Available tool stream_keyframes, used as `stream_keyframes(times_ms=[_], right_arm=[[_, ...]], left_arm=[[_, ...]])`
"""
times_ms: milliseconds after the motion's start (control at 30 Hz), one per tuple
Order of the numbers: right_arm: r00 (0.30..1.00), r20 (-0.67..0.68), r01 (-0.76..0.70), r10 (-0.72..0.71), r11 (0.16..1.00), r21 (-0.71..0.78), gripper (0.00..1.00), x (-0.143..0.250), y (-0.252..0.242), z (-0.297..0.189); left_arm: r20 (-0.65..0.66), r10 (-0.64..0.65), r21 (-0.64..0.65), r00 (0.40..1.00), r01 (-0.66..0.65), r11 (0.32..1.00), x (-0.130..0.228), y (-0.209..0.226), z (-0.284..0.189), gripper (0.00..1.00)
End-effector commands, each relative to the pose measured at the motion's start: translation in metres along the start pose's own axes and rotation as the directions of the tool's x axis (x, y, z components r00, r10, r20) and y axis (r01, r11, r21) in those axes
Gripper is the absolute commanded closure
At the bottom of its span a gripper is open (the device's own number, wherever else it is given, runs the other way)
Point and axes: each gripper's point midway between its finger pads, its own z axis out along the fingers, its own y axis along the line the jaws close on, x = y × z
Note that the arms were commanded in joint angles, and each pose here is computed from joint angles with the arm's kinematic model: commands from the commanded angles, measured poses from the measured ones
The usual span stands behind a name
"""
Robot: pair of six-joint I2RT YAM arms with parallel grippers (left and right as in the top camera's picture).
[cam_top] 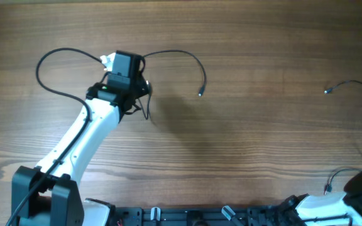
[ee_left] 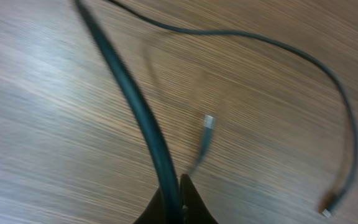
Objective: Untangle cables
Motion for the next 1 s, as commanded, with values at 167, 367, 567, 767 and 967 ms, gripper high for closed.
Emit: stream_keyframes(times_ms=[167,367,567,767,967], right_arm=[[0.926,-0.370,0.001,0.080,0.977,0.212,0.96,0.141,-0.074,0.120],[0.813,-0.534,0.068,0.232,0.873,0.484,0.01,0.229,-0.126,0.129],[0.774,-0.593,0.077,0.221,0.897,0.435,0.00,0.231,-0.102,0.108],[0.794,-0.602,0.145,-0.082,0.988,0.056,0.00,0.196,-0.004,0.082],[0.725,-0.453,0.250,-0.519,0.811,-0.528,0.00,0.215,0.172,0.024]], left_arm=[[-0.013,0.117,0.104,0.993,-0.115,0.988,0.026,-0.048,-0.009,0.96],[-0.033,0.133,0.139,0.991,-0.128,0.982,0.034,-0.057,-0.011,0.96],[-0.039,0.135,0.148,0.990,-0.127,0.981,0.035,-0.059,-0.011,0.96],[-0.035,0.134,0.152,0.990,-0.127,0.980,0.034,-0.059,-0.012,0.96],[0.232,0.491,0.592,0.839,-0.523,0.614,0.035,-0.136,-0.101,0.96]])
